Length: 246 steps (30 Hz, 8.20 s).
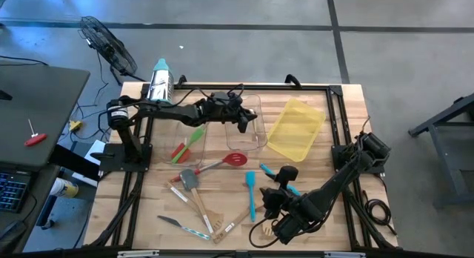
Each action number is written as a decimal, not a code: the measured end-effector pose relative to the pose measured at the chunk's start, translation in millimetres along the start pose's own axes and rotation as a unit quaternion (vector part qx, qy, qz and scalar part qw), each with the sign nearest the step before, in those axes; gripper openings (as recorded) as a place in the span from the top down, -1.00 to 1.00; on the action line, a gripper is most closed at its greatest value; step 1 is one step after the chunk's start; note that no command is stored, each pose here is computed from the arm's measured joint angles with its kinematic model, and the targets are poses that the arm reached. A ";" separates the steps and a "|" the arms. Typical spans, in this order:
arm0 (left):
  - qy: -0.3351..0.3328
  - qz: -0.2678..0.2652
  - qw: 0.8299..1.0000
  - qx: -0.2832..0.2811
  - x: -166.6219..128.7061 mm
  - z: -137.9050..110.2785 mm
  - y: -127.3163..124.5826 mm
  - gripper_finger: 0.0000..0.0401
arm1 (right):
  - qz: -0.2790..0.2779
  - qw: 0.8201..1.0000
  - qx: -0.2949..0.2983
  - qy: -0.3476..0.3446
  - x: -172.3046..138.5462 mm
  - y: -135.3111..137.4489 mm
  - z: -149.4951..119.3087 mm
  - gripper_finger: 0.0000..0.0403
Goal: Pick & Place Kitchen Items
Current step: Put the yellow knife into the right transparent bin, then put the red slotted spoon into the yellow bin
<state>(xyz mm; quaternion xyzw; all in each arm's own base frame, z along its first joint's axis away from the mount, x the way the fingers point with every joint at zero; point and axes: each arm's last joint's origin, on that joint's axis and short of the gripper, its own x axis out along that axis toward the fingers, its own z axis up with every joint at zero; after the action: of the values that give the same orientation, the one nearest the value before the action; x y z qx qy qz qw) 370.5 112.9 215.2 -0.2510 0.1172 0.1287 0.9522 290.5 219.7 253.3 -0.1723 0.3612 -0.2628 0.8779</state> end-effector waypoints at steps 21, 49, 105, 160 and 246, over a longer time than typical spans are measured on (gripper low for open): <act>0.005 0.005 1.000 0.002 0.6 -3.0 0.5 0.49 | 0.000 1.000 0.000 0.000 0.0 0.0 0.0 -0.34; 0.013 -0.007 1.000 0.009 0.5 -3.6 0.0 0.48 | 0.000 1.000 0.001 0.000 0.0 0.0 0.1 -0.34; 0.020 -0.054 0.988 0.142 -3.1 -3.5 -13.3 0.15 | -0.003 1.000 0.003 0.003 0.3 -0.8 -0.8 -0.34; 0.373 0.075 0.890 0.250 -98.0 -83.2 -101.7 0.15 | 0.051 0.993 0.083 0.073 48.1 -15.7 22.3 -0.34; 0.492 0.094 0.840 0.210 -51.0 -153.5 -76.6 0.71 | 0.059 0.992 0.087 0.071 43.5 -11.6 21.1 -0.34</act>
<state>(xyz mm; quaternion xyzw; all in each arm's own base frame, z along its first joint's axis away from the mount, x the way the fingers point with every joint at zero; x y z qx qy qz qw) 321.5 -39.0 134.3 -0.0627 0.6176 0.0495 0.7825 328.1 187.2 249.7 -0.0546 0.4076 -0.2523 0.8759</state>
